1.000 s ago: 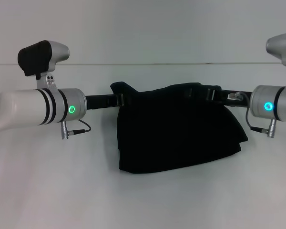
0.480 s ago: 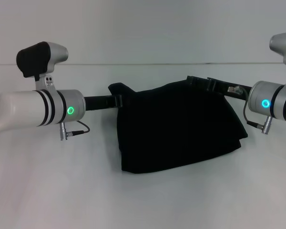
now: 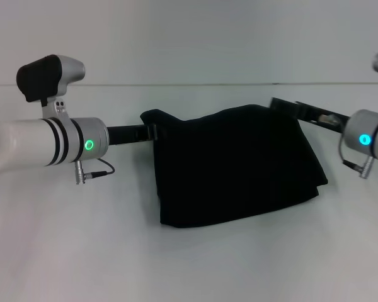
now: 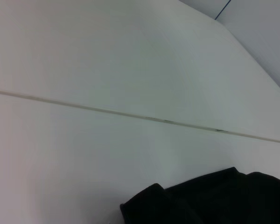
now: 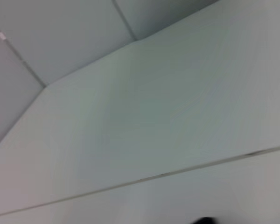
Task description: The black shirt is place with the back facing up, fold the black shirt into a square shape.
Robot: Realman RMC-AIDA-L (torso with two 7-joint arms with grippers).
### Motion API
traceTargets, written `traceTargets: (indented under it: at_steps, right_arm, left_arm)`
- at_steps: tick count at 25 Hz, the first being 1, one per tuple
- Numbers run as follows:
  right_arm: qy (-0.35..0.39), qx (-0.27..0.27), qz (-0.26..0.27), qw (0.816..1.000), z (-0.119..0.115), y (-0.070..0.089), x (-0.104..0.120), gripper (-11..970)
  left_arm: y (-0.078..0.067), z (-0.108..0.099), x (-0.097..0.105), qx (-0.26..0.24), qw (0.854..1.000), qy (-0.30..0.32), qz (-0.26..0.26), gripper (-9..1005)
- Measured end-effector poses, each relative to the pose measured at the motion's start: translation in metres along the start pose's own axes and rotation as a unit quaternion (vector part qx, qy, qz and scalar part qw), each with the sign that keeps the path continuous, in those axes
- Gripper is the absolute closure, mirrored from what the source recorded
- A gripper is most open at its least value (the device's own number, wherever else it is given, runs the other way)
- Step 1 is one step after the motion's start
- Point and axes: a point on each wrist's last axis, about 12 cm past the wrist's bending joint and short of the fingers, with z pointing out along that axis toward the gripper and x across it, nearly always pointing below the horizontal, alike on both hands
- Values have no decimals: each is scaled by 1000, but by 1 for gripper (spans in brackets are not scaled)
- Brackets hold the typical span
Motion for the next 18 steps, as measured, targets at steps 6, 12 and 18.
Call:
traceTargets:
  at_steps: [6, 12, 18]
  right_arm:
    - [-23, -26, 30, 999, -30, -30, -6, 150]
    - [-42, -85, 51, 994, -66, -50, -10, 150]
    - [-30, -101, 47, 993, -76, -55, 0, 150]
  left_arm:
    - [2, -2, -3, -2, 1000, -4, -2, 953]
    - [1, -4, -12, -1, 1000, -17, -3, 953]
    - [-2, -6, -29, 5, 999, -32, 0, 954]
